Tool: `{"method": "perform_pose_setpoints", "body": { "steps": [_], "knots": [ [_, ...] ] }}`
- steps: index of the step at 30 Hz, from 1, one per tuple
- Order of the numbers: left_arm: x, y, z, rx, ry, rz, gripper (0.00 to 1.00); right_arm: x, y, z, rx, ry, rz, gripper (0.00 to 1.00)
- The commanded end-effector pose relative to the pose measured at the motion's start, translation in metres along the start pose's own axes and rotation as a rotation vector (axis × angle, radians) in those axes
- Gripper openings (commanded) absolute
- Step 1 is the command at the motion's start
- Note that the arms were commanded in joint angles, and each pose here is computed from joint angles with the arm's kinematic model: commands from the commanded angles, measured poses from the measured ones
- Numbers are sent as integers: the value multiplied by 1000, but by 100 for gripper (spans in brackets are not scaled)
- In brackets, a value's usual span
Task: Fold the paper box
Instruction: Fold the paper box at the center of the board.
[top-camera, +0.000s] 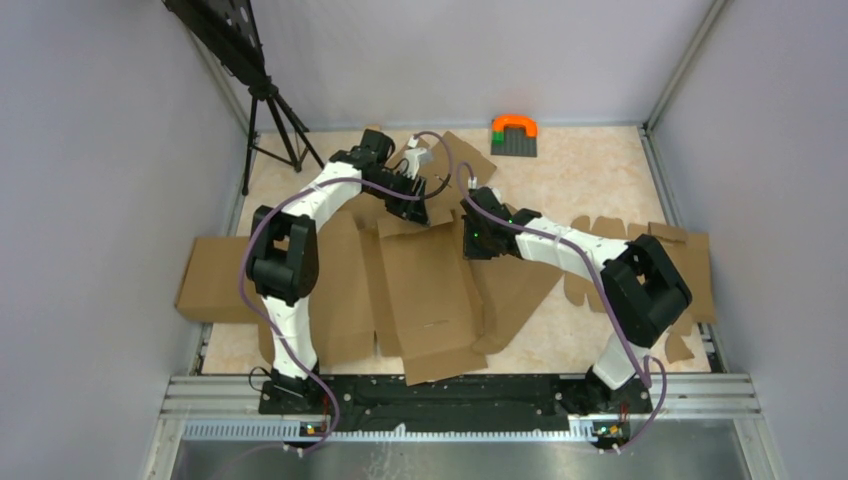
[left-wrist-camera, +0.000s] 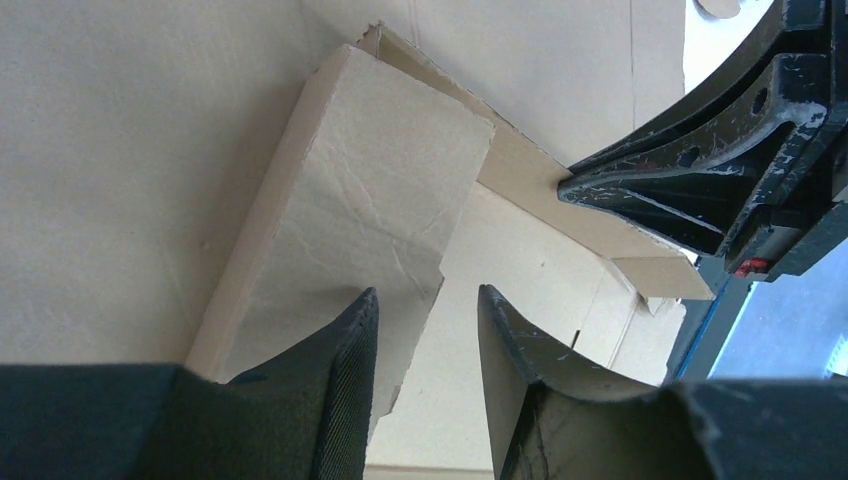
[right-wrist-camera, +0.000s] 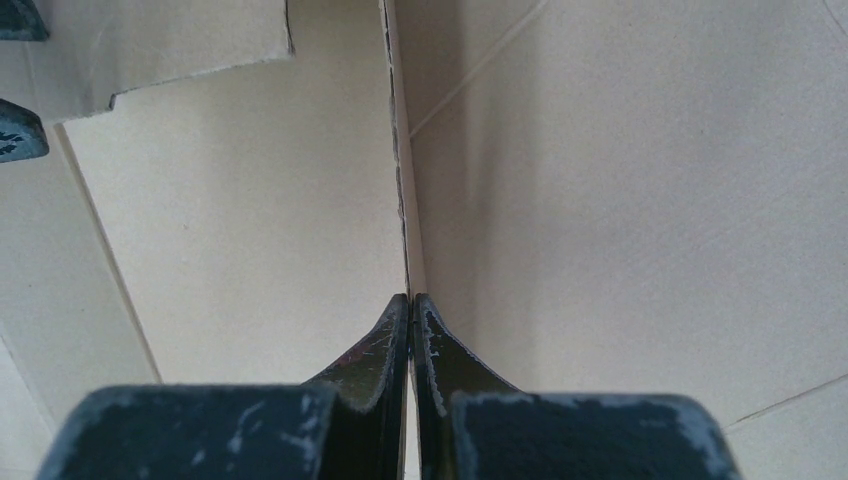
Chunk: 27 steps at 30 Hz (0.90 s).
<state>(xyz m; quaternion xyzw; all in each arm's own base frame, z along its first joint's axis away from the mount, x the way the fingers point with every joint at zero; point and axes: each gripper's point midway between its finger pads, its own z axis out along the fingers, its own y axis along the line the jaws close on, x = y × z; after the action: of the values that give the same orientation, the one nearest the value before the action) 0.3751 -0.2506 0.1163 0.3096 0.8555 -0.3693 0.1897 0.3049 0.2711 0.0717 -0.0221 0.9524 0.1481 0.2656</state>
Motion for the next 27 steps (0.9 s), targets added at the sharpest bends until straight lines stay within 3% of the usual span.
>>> {"method": "perform_pose_setpoints", "body": {
  "steps": [1,5,8,12,16,22,24,27],
  "knots": [
    [4,-2,5,25,16,-25,42,-24,23,0,-63,-74,19,0],
    [6,5,9,6,20,-33,41,-24,25,0,-68,-70,12,0],
    [7,9,11,-12,22,-36,40,-29,21,-2,-51,-84,-1,15],
    [10,13,12,-25,32,-38,39,-36,25,-4,-141,-89,36,22],
    [10,15,13,-30,35,-38,39,-41,31,-8,-277,-107,106,39],
    [10,16,13,-33,35,-38,38,-55,24,0,-330,-118,197,51],
    [10,16,13,-32,35,-39,38,-59,22,3,-324,-132,213,58],
    [10,16,14,-31,36,-41,38,-67,23,5,-358,-157,247,79]
  ]
}}
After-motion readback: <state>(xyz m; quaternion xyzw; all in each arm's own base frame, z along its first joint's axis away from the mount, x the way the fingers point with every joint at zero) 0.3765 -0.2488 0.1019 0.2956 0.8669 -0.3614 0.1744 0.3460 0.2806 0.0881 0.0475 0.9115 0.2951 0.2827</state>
